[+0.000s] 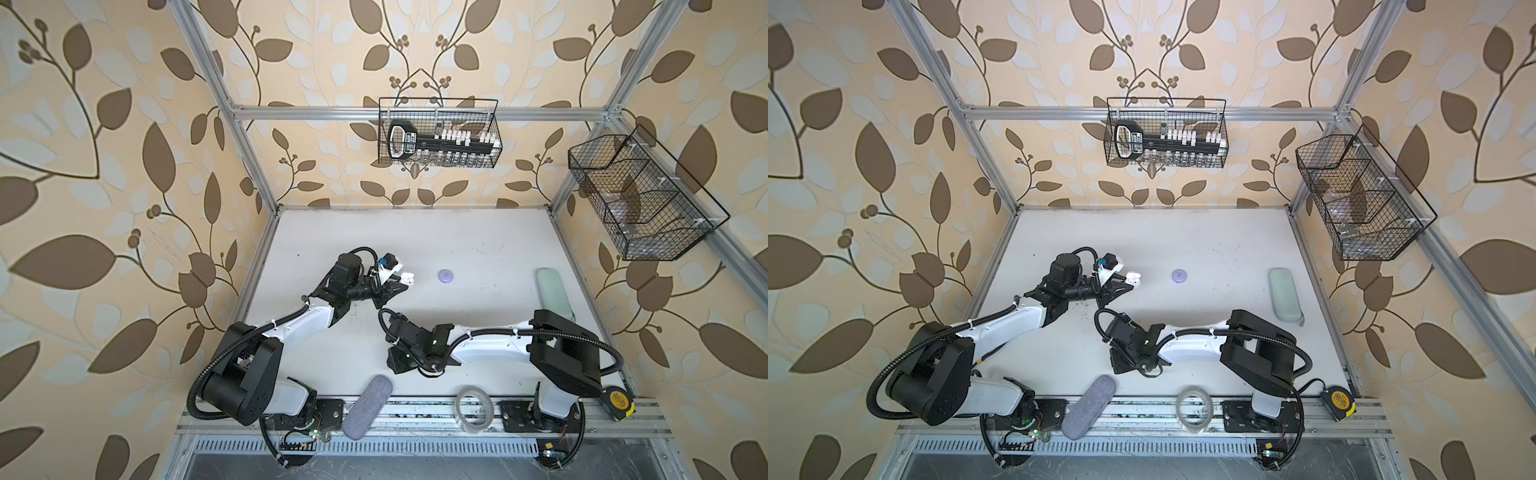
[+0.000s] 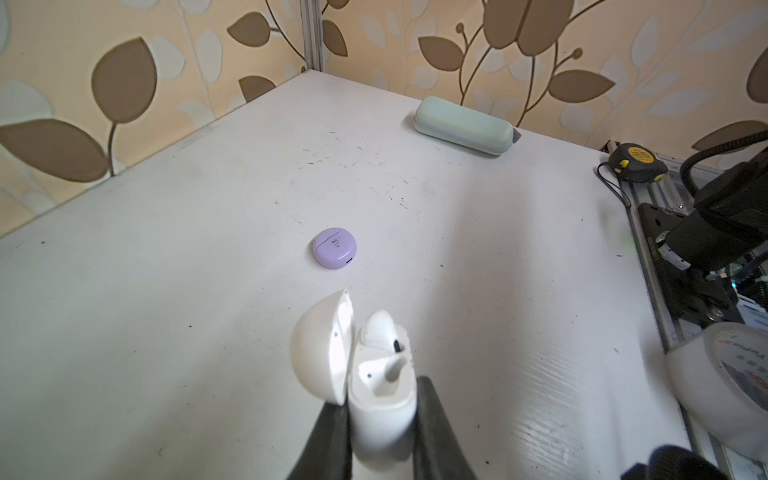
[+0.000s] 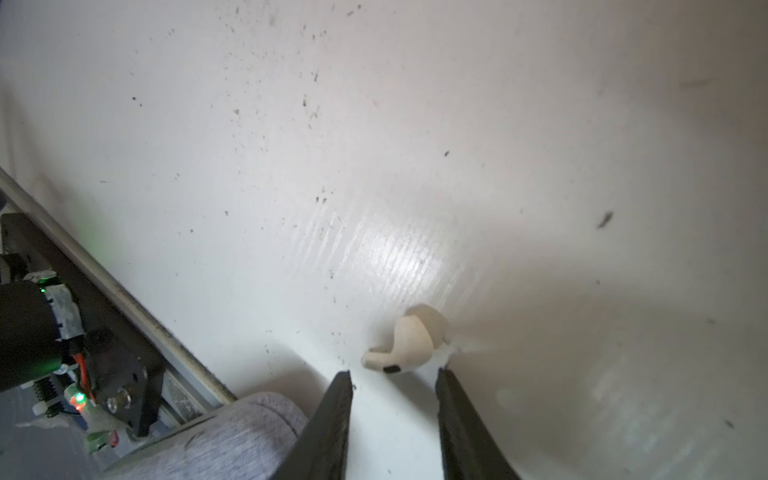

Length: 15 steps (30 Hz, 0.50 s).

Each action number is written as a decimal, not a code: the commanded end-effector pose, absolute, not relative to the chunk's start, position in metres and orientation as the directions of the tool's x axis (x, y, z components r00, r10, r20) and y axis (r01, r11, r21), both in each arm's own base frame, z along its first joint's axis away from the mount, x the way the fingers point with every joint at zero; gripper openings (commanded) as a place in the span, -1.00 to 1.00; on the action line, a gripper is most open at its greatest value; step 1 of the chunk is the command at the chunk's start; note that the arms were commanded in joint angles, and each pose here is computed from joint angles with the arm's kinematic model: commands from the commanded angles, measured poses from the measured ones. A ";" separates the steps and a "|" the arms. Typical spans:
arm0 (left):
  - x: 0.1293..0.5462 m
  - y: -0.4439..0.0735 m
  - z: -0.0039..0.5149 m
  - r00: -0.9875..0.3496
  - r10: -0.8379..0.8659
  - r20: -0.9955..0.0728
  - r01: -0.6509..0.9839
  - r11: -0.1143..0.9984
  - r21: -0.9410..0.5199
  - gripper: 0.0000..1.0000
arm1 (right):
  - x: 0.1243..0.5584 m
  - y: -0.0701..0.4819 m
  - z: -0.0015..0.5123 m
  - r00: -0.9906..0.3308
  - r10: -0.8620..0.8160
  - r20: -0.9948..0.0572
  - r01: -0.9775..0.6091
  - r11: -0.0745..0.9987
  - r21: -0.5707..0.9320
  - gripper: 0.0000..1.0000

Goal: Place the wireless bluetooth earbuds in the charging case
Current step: 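Lower the right gripper over the second white earbud on the table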

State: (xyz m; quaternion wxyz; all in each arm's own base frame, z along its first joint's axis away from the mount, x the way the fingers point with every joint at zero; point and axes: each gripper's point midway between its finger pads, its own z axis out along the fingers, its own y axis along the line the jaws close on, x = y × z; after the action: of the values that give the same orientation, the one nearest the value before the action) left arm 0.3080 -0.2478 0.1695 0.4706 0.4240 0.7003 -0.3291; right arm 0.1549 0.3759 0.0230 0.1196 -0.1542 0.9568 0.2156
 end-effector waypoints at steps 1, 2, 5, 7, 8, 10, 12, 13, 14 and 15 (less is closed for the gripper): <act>0.314 -0.245 0.197 -0.132 0.241 -0.962 0.897 0.441 -0.013 -0.93 | 0.159 0.386 0.026 -0.921 -0.253 -0.296 -0.357 0.851 0.386 -0.29; 0.315 -0.245 0.198 -0.133 0.240 -0.962 0.897 0.443 -0.014 -0.93 | 0.159 0.387 0.025 -0.921 -0.257 -0.293 -0.359 0.851 0.382 -0.29; 0.315 -0.244 0.198 -0.133 0.238 -0.962 0.896 0.445 -0.014 -0.93 | 0.161 0.389 0.024 -0.919 -0.262 -0.295 -0.363 0.853 0.376 -0.29; 0.315 -0.244 0.197 -0.135 0.239 -0.962 0.895 0.445 -0.015 -0.93 | 0.162 0.390 0.024 -0.917 -0.265 -0.297 -0.366 0.855 0.367 -0.29; 0.315 -0.244 0.196 -0.136 0.239 -0.961 0.895 0.445 -0.016 -0.93 | 0.163 0.389 0.023 -0.915 -0.270 -0.300 -0.370 0.857 0.359 -0.29; 0.315 -0.244 0.197 -0.137 0.238 -0.962 0.895 0.445 -0.017 -0.92 | 0.164 0.388 0.021 -0.912 -0.277 -0.302 -0.374 0.862 0.341 -0.29; 0.316 -0.244 0.197 -0.140 0.236 -0.962 0.895 0.446 -0.020 -0.92 | 0.164 0.388 0.020 -0.908 -0.290 -0.303 -0.383 0.867 0.319 -0.30; 0.315 -0.244 0.196 -0.141 0.237 -0.961 0.895 0.445 -0.022 -0.92 | 0.164 0.387 0.019 -0.905 -0.299 -0.304 -0.390 0.868 0.308 -0.30; 0.316 -0.244 0.197 -0.141 0.235 -0.962 0.895 0.445 -0.022 -0.92 | 0.164 0.387 0.019 -0.900 -0.309 -0.306 -0.398 0.869 0.293 -0.30; 0.316 -0.244 0.197 -0.143 0.235 -0.961 0.895 0.445 -0.024 -0.92 | 0.163 0.386 0.017 -0.896 -0.323 -0.305 -0.408 0.870 0.277 -0.30</act>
State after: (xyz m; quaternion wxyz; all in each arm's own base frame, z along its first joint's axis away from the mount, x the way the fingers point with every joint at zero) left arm 0.3116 -0.2453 0.1703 0.4723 0.4134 0.7059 -0.3281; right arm 0.1629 0.3889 0.0215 0.1223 -0.1729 0.9566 0.2004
